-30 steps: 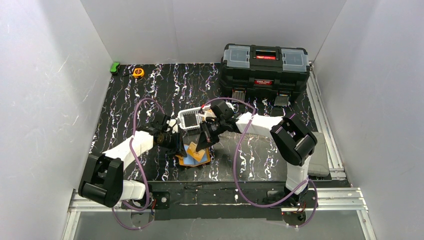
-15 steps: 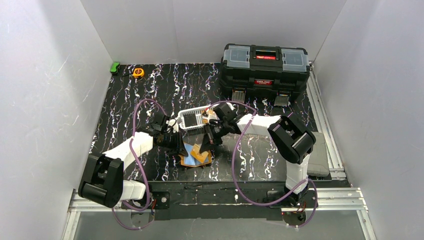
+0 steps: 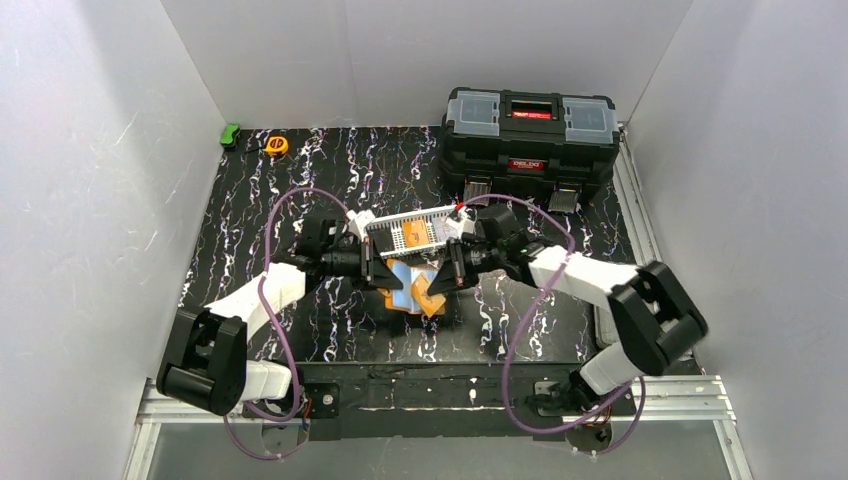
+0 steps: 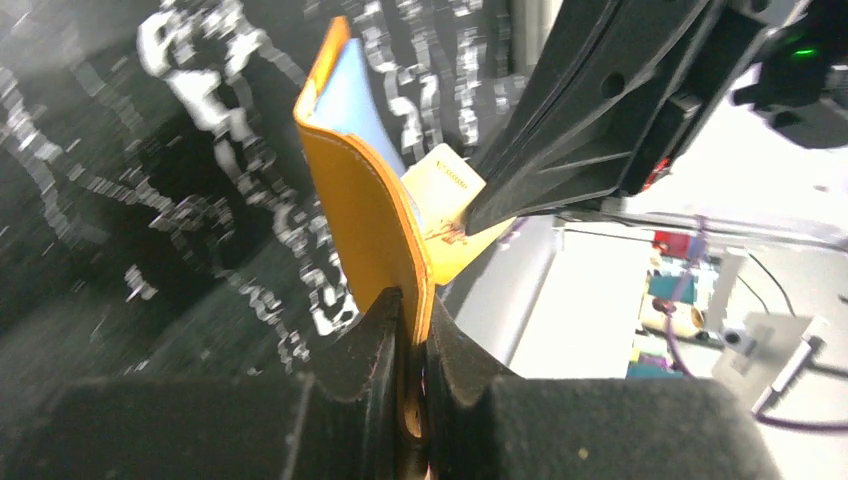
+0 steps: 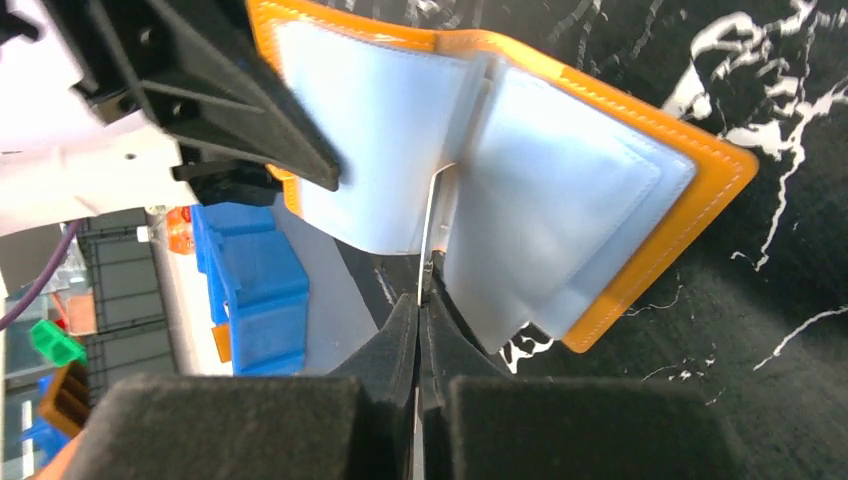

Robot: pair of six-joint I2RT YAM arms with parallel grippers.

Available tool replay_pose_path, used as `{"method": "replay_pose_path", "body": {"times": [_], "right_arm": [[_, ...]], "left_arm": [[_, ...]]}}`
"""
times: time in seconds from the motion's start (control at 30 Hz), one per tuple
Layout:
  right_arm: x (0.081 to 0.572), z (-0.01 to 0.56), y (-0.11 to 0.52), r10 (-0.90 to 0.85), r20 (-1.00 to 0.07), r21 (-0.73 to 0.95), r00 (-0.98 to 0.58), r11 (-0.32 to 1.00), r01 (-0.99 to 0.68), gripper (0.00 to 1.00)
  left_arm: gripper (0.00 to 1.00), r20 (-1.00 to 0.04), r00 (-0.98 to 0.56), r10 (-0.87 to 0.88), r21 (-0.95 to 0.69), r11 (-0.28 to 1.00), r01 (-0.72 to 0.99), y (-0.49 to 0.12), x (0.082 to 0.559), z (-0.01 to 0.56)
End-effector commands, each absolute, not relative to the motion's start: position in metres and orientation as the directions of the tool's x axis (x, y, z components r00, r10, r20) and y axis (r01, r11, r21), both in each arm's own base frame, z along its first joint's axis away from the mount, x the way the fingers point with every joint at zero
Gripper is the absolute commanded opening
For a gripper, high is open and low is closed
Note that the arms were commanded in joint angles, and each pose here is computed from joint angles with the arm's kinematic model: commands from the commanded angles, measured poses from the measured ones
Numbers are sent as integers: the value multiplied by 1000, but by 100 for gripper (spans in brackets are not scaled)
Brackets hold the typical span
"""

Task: Put the credit cards into the card holder
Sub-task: Turn over the card slot in the card holder, then insert the credit card into the card holder.

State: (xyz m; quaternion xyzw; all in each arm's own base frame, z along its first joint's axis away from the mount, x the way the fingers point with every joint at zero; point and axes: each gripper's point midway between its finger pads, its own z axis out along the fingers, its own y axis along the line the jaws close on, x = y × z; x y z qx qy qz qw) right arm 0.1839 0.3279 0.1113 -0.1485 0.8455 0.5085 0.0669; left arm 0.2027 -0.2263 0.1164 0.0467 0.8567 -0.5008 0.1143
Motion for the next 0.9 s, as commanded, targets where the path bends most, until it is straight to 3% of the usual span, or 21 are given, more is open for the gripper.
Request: {"method": "replay_pose_path", "body": {"times": [0.0,0.2,0.47,0.67,0.87], "right_arm": [[191,177,319,-97,-502,798,-859,331,-504,1],[185,235,287,-27,-677,675,-736,377,-635,1],[180,319,255,167,-855,514,-492,404,-757,1],[169,369,254,274,-880,462,-387,310,-831,1],[162,397,262,294,-880,444,-373,227,-867,1]], "left_arm": [[0,-446,-894,36,-878,174,445,-249,206,212],[1,-661,-747,67,-749,-3,663,-252,201,290],[5,-859,-508,68,-512,-158,844,-245,172,367],[18,-910,-413,42,-413,-188,891,-241,153,395],[19,-918,-394,39,-393,-208,896,-242,140,398]]}}
